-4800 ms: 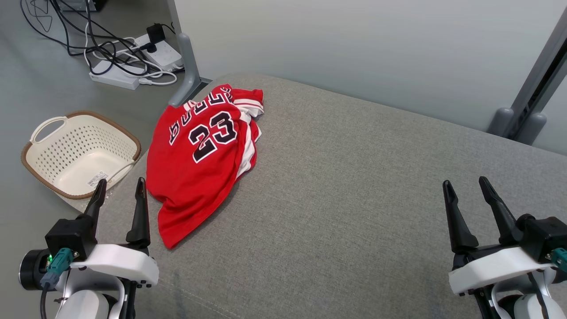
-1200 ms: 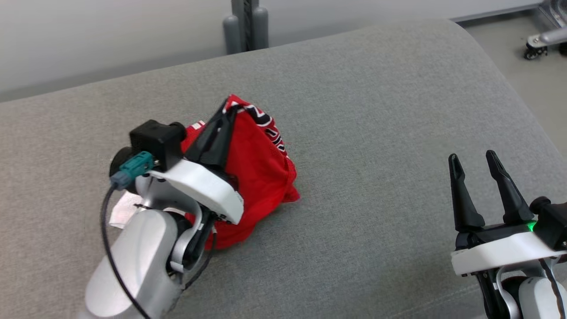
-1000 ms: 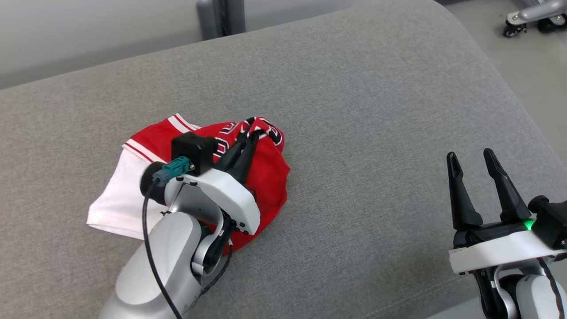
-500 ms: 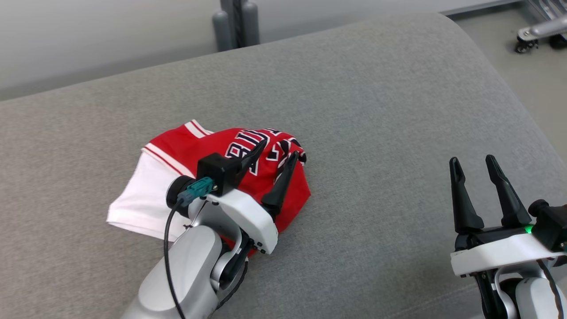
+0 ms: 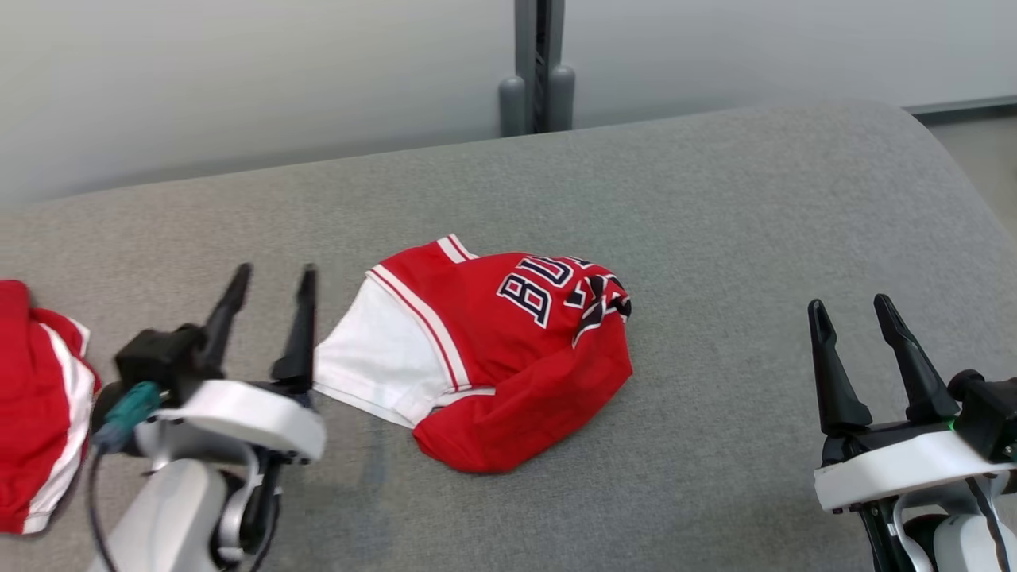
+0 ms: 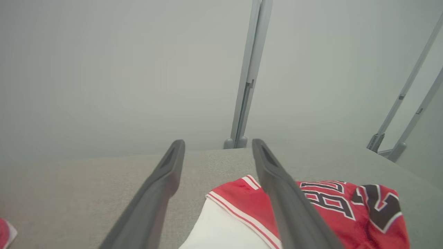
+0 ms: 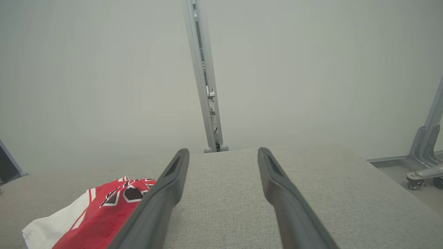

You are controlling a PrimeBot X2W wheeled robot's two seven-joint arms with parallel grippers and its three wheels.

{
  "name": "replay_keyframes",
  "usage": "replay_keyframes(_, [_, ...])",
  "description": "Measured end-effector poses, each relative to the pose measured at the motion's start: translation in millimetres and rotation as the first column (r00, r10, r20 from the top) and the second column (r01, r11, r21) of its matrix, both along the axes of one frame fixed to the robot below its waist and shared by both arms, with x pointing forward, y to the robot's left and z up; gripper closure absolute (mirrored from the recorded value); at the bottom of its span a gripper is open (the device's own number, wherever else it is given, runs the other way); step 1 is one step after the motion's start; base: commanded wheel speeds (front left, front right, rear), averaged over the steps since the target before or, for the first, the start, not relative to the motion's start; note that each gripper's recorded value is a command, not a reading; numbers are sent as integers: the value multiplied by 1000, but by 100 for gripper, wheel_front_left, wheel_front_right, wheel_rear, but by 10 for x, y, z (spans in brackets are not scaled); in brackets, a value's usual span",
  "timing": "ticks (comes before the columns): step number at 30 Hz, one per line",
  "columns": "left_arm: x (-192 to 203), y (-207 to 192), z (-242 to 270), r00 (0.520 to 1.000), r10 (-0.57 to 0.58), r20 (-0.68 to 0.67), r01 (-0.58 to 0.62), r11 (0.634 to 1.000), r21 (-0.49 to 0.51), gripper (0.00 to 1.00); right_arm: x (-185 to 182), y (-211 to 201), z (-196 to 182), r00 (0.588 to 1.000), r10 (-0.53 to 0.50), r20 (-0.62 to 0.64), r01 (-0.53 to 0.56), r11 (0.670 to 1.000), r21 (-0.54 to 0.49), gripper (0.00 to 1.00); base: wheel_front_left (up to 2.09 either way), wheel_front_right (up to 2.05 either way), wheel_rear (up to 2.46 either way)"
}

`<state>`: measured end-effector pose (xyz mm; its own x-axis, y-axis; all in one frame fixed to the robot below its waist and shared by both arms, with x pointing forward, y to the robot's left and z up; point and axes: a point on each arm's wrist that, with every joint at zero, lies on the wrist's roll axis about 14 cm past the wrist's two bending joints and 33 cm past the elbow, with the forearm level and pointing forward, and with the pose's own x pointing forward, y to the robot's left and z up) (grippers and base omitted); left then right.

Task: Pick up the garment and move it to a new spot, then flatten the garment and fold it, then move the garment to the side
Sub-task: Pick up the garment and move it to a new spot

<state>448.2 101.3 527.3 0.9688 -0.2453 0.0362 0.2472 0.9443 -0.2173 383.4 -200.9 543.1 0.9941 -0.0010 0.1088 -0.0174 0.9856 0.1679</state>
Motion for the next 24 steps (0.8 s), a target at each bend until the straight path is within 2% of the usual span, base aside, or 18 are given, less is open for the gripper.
replay_keyframes(5, [-163, 581, 53, 989, 147, 17, -147, 989, 31, 0, -5, 111, 32, 999, 34, 0, -34, 999, -7, 0, 0, 0, 0])
replay_keyframes(9, [-331, 806, 109, 979, 200, 32, -202, 978, 48, 0, -27, 195, 39, 998, 59, -6, -59, 998, -14, 0, 0, 0, 0])
replay_keyframes(17, [-711, 890, 97, 972, 233, 17, -233, 969, 84, 0, -182, 255, -8, 997, 77, -31, -78, 997, -15, 0, 0, 0, 0])
replay_keyframes(24, [-867, 868, 118, 971, 238, 10, -238, 968, 82, 0, -307, 213, -65, 996, 65, -55, -66, 998, -16, 0, 0, 0, 0])
